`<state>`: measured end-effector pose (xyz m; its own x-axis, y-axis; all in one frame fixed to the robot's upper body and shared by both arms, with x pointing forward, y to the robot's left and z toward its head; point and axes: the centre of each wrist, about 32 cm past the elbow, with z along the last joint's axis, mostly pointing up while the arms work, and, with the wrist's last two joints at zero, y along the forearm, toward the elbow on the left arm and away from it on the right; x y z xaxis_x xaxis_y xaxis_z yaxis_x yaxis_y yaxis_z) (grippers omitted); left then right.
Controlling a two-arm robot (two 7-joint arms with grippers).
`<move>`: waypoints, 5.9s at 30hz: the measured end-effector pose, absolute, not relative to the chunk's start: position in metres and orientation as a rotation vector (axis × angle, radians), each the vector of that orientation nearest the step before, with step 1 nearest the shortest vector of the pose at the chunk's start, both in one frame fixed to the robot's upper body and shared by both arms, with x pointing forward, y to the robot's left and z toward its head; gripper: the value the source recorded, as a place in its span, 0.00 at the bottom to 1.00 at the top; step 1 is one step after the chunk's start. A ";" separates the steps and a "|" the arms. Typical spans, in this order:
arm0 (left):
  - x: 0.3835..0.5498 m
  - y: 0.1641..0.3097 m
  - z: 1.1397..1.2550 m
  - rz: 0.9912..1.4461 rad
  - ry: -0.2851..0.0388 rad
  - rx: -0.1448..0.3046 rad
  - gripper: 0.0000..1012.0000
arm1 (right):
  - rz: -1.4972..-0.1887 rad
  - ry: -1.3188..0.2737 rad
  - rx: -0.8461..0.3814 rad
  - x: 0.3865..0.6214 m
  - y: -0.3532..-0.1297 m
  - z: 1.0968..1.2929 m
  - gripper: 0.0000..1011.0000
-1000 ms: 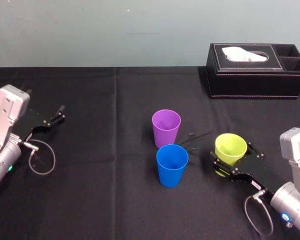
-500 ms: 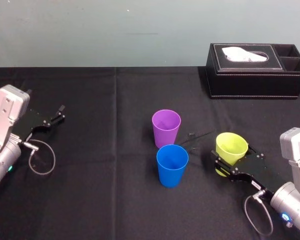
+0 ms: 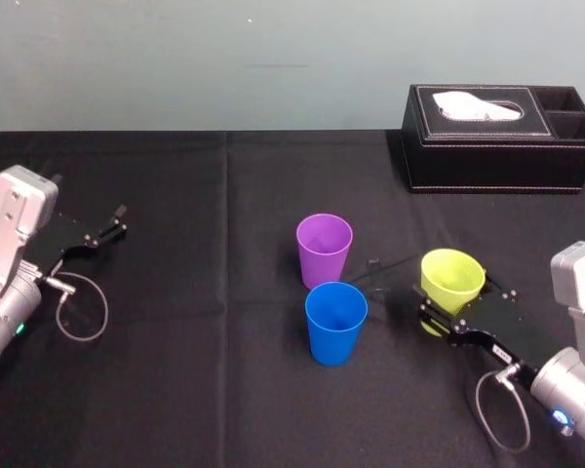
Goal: Stack the three plastic cups sequentially using one hand.
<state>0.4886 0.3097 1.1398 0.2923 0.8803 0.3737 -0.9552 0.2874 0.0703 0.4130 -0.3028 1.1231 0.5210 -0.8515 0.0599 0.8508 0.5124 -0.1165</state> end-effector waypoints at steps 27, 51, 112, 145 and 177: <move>0.489 0.310 1.140 1.248 -0.285 0.304 1.00 | -0.938 -0.036 -0.029 0.486 -0.282 1.185 0.73; 0.489 0.310 1.140 1.248 -0.285 0.304 1.00 | -0.838 -0.042 0.000 0.522 -0.248 1.188 0.73; 0.489 0.310 1.140 1.248 -0.285 0.304 1.00 | -0.695 -0.075 -0.074 0.540 -0.233 1.162 0.73; 0.489 0.310 1.140 1.248 -0.285 0.304 1.00 | -0.699 -0.069 -0.090 0.540 -0.228 1.147 0.73; 0.489 0.310 1.140 1.248 -0.285 0.304 1.00 | -0.701 -0.070 -0.088 0.540 -0.229 1.148 0.99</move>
<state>0.4886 0.3097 1.1398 0.2922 0.8803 0.3737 -0.9553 0.2873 0.0702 0.5396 -0.2292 1.1481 0.7624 -0.6403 0.0939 0.6462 0.7610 -0.0574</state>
